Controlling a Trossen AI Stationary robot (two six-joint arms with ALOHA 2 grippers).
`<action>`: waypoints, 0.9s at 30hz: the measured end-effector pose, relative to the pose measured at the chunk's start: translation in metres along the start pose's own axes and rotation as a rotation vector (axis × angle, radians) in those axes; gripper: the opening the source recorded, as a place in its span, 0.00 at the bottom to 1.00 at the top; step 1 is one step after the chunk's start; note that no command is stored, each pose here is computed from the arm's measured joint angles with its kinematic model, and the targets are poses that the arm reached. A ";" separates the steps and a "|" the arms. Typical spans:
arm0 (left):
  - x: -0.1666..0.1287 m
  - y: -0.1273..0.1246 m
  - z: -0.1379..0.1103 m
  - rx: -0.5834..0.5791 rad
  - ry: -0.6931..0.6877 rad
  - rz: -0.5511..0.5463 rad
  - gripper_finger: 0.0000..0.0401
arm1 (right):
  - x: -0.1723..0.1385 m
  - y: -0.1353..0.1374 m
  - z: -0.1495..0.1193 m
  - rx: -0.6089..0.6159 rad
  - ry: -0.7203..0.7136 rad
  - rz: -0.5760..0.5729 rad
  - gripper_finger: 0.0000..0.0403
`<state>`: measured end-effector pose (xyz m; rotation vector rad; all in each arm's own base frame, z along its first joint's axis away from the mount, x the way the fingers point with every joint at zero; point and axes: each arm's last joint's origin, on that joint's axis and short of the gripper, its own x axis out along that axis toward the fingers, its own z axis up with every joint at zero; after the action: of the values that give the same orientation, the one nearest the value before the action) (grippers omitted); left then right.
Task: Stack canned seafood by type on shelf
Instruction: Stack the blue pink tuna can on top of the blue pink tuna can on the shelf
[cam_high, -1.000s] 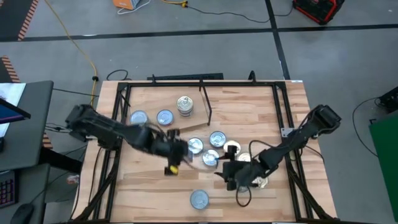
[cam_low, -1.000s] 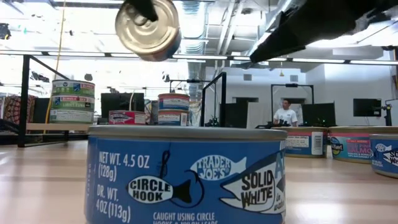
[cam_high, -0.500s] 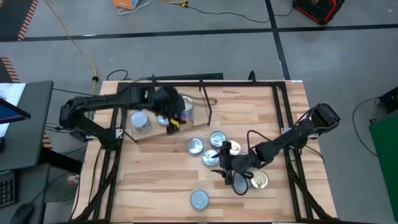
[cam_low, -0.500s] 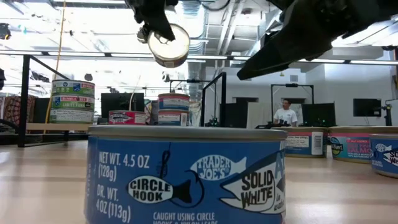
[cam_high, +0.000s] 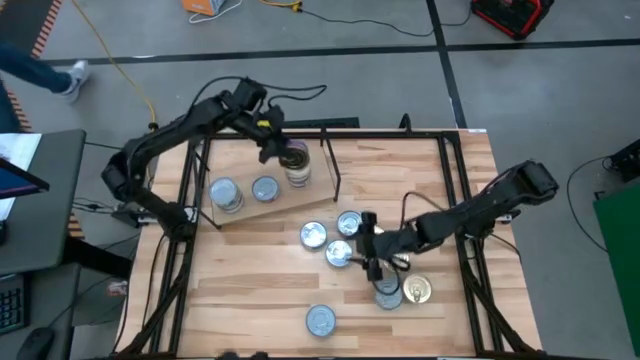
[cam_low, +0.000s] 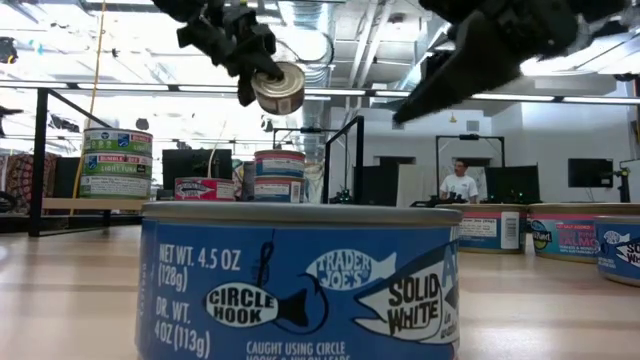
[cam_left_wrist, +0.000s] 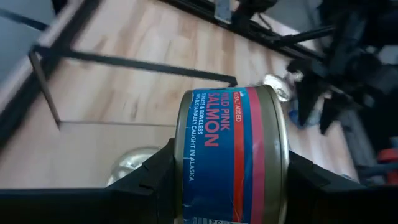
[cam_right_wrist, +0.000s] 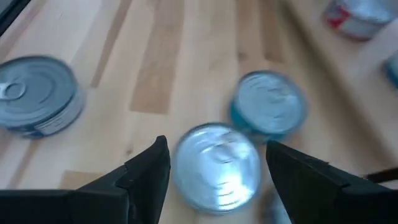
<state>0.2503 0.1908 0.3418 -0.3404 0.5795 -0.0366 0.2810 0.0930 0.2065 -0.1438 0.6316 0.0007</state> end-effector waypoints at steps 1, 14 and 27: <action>0.000 0.007 -0.002 -0.024 0.003 -0.024 0.46 | -0.005 -0.007 0.003 -0.002 -0.007 -0.008 0.72; 0.034 0.073 -0.034 -0.223 0.092 -0.160 0.46 | -0.081 -0.069 0.030 0.089 -0.209 -0.134 0.72; 0.044 0.079 -0.039 -0.236 0.103 -0.204 0.46 | -0.087 -0.080 0.029 0.076 -0.208 -0.172 0.72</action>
<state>0.2609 0.2480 0.2617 -0.6297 0.6506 -0.1838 0.2311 0.0219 0.2914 -0.1225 0.4096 -0.1723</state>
